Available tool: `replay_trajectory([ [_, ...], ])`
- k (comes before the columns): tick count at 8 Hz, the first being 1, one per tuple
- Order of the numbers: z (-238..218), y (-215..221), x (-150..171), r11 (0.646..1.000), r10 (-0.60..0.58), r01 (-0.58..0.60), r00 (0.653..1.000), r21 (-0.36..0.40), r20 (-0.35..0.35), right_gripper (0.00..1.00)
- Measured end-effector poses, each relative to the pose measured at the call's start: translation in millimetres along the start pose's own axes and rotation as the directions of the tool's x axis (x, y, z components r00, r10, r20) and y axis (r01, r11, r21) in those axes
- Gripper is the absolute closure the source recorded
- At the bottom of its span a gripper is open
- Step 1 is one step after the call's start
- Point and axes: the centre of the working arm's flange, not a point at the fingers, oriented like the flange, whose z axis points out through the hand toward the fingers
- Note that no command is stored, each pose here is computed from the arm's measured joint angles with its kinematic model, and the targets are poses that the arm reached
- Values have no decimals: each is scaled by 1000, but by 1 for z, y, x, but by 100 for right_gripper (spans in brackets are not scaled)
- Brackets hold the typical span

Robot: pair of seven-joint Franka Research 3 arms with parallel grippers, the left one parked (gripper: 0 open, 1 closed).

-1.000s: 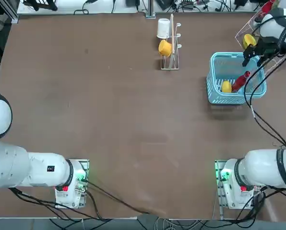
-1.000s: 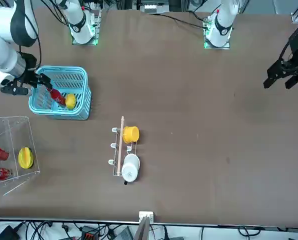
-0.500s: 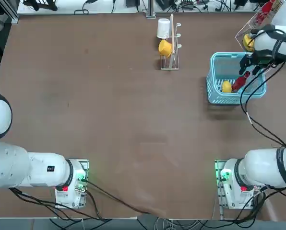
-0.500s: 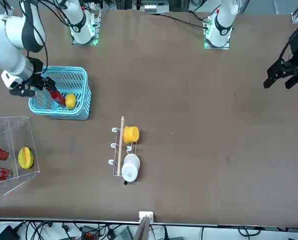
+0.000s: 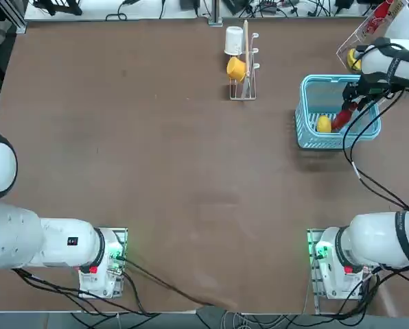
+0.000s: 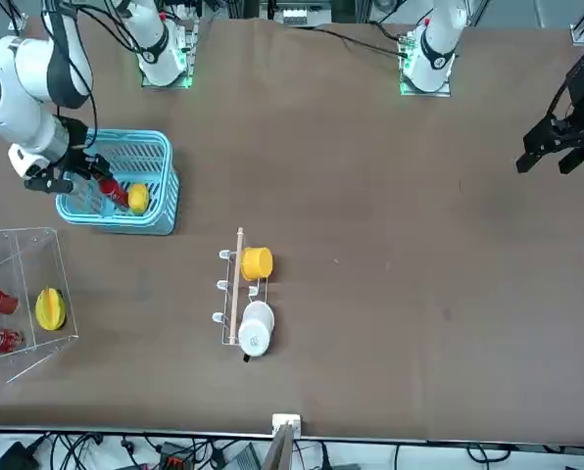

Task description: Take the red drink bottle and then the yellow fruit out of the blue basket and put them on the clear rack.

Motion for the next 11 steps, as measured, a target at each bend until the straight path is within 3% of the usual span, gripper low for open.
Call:
replay_trajectory([
  [1,0,0,0,1000,0,0,1000,0,-1,62],
  [4,-3,0,2,1000,0,0,1000,-1,-8,62],
  [6,-35,4,15,1000,3,-3,1000,-4,-21,62],
  [7,-95,10,27,1000,14,-14,1000,-6,12,62],
  [9,-151,19,36,999,31,-31,999,-8,16,62],
  [11,-214,51,51,998,70,-70,997,-10,-29,62],
])
